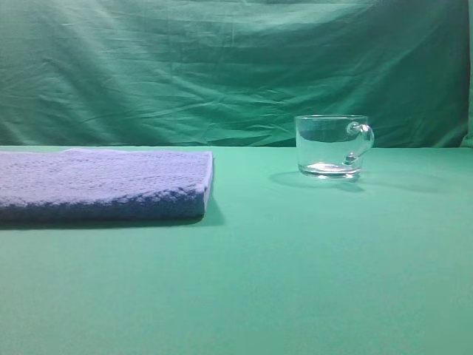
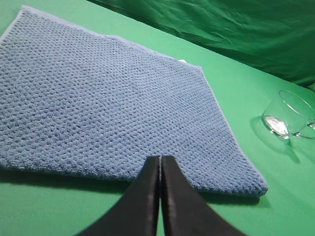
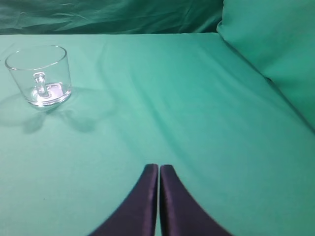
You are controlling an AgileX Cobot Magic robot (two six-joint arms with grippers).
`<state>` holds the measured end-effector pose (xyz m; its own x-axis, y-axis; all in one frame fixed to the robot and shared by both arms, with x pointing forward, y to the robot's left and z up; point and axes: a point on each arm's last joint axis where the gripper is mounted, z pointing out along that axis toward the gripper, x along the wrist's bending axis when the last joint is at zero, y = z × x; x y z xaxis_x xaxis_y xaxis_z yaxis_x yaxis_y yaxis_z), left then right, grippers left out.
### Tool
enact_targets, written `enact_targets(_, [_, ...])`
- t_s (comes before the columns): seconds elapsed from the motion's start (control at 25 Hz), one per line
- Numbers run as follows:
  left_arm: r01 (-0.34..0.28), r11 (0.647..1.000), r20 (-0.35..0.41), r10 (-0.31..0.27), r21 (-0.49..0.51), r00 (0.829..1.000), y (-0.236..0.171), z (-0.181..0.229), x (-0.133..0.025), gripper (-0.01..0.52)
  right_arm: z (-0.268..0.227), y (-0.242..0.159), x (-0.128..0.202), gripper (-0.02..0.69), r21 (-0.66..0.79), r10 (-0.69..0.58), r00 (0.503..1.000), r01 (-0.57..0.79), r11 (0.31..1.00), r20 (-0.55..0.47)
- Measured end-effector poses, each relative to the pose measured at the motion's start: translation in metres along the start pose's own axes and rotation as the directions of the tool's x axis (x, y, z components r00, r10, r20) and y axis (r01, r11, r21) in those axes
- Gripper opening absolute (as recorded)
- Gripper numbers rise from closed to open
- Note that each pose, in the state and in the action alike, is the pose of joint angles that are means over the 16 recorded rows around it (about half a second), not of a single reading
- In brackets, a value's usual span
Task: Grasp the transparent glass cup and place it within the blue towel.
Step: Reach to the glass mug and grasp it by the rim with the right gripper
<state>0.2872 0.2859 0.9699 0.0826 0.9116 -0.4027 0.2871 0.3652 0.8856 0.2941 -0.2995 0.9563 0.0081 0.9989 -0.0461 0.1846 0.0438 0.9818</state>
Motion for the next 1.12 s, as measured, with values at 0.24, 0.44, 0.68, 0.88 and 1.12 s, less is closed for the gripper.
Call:
enact_targets(0.24, [0.000,1.000,0.000,0.000,0.000,1.000,0.000,0.000,0.000,0.000,-0.002,0.019,-0.001,0.000,-0.179,0.072,0.997,-0.072,0.981,-0.006])
enact_targets(0.44, [0.000,1.000,0.000,0.000,0.000,1.000,0.000,0.000,0.000,0.000,-0.004,0.040,-0.002,0.000,-0.263,0.160,0.987,-0.163,0.951,-0.031])
enact_targets(0.68, [0.000,1.000,0.000,0.000,0.000,1.000,0.000,0.000,0.000,0.000,0.006,0.064,-0.003,0.000,-0.186,0.227,0.973,-0.229,0.955,-0.036])
enact_targets(0.88, [0.000,1.000,0.000,0.000,0.000,1.000,0.000,0.000,0.000,0.000,0.026,0.087,-0.004,0.000,-0.009,0.202,0.979,-0.202,0.979,-0.005])
enact_targets(1.12, [0.000,1.000,0.000,0.000,0.000,1.000,0.000,0.000,0.000,0.000,0.062,0.115,-0.005,0.000,0.200,0.125,0.992,-0.124,0.972,0.009])
